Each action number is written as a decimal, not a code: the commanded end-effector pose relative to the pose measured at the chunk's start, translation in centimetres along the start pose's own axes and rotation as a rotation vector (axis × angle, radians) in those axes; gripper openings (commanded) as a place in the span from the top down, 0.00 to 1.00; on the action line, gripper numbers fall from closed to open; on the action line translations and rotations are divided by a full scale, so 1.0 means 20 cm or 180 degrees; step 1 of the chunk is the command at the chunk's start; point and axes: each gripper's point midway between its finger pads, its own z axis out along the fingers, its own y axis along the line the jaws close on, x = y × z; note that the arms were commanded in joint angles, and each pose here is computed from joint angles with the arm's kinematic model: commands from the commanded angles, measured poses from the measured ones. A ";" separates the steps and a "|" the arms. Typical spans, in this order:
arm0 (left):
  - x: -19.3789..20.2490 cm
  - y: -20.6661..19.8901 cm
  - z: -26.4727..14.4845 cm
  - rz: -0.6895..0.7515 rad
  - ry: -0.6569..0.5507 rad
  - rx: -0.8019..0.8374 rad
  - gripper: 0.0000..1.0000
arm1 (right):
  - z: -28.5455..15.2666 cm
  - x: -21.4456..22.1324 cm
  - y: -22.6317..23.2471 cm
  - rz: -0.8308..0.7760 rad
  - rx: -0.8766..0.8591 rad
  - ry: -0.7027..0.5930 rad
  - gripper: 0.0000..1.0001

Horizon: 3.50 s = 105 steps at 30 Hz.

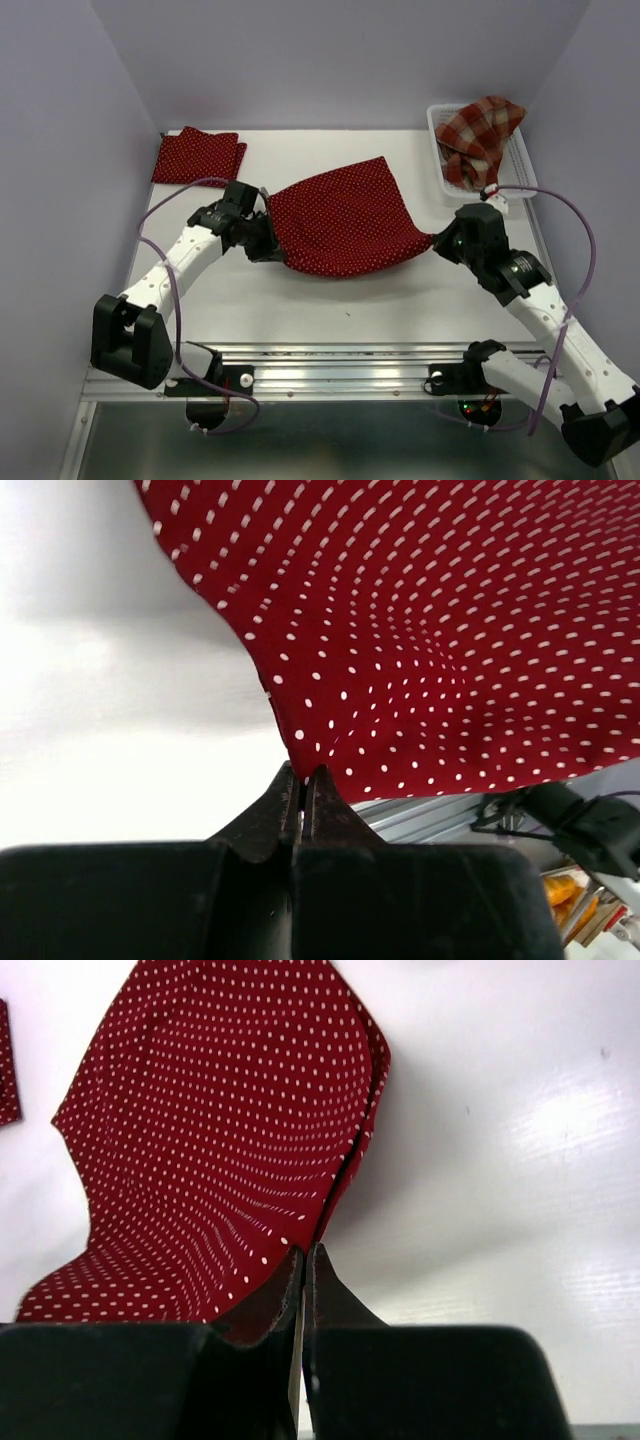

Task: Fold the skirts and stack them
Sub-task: Fold the skirt

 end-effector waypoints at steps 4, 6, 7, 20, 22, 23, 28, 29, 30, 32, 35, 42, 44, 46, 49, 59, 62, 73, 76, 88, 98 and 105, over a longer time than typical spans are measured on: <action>-0.29 -0.10 -0.13 -0.0057 -0.0272 0.0136 1.00 | 0.12 -0.40 0.14 -0.0420 0.0265 -0.0722 1.00; -0.41 -0.10 -0.15 -0.0175 -0.0428 0.0158 1.00 | 0.17 -0.50 0.20 -0.0497 0.0316 -0.0935 0.99; -0.45 -0.10 -0.15 -0.0209 -0.0490 0.0162 1.00 | 0.19 -0.54 0.23 -0.0559 0.0315 -0.1003 0.99; -0.83 0.01 -0.10 -0.0714 -0.0757 -0.0147 1.00 | 0.78 -0.81 0.53 -0.0810 -0.0207 -0.0953 0.99; -0.87 0.01 -0.09 -0.0753 -0.0782 -0.0131 1.00 | 0.88 -0.81 0.58 -0.0868 -0.0285 -0.0906 0.99; -0.88 0.02 -0.04 -0.0797 -0.0748 -0.0121 1.00 | 0.92 -0.83 0.58 -0.0891 -0.0275 -0.0931 0.99; -0.96 0.03 0.09 -0.0876 -0.0737 -0.0084 1.00 | 1.16 -0.79 0.60 -0.1078 -0.0242 -0.0792 0.99; -0.97 0.05 0.12 -0.0917 -0.0724 -0.0098 1.00 | 1.18 -0.82 0.63 -0.1075 -0.0260 -0.0825 0.99; -0.98 0.06 0.14 -0.0964 -0.0748 -0.0110 1.00 | 1.22 -0.80 0.63 -0.1081 -0.0239 -0.0799 0.99; -1.03 0.07 0.17 -0.0991 -0.0802 -0.0165 1.00 | 1.34 -0.74 0.59 -0.1044 -0.0156 -0.0708 0.99; -1.13 0.13 0.21 -0.1045 -0.0962 -0.0325 1.00 | 1.45 -0.70 0.57 -0.1008 -0.0090 -0.0654 0.99; -1.23 0.20 0.31 -0.1135 -0.1000 -0.0502 0.86 | 1.63 -0.65 0.56 -0.1039 -0.0038 -0.0588 0.99; -1.26 0.21 0.33 -0.1181 -0.1073 -0.0497 0.68 | 1.66 -0.64 0.55 -0.0989 -0.0015 -0.0598 0.99; -1.32 0.19 0.33 -0.1178 -0.1162 -0.0460 0.57 | 1.71 -0.61 0.54 -0.0981 0.0006 -0.0550 0.99; -1.41 0.17 0.32 -0.1123 -0.1289 -0.0405 0.35 | 1.74 -0.62 0.55 -0.0970 -0.0005 -0.0577 0.95; -1.47 0.12 0.12 -0.0874 -0.1635 -0.0400 0.01 | 1.53 -0.61 0.66 -0.1195 -0.0452 -0.0397 0.00; -1.37 0.15 0.14 -0.0688 -0.1564 -0.0394 0.01 | 1.41 -0.53 0.67 -0.1279 -0.0709 -0.0247 0.00; -1.00 0.16 0.38 0.0038 -0.0944 -0.0300 0.01 | 1.16 -0.28 0.59 -0.1325 -0.1059 0.0121 0.00; -0.94 0.17 0.46 0.0149 -0.0786 -0.0392 0.01 | 1.13 -0.27 0.56 -0.1343 -0.1027 0.0116 0.00; -0.84 0.31 0.63 0.0023 -0.0540 -0.0749 0.01 | 1.04 -0.31 0.52 -0.1424 -0.0931 0.0024 0.00; -0.80 0.28 0.74 0.0101 -0.0381 -0.0696 0.40 | 1.03 -0.33 0.50 -0.1435 -0.0848 -0.0021 0.00; -0.81 0.31 0.74 0.0058 -0.0380 -0.0825 1.00 | 1.02 -0.34 0.49 -0.1452 -0.0814 -0.0053 0.00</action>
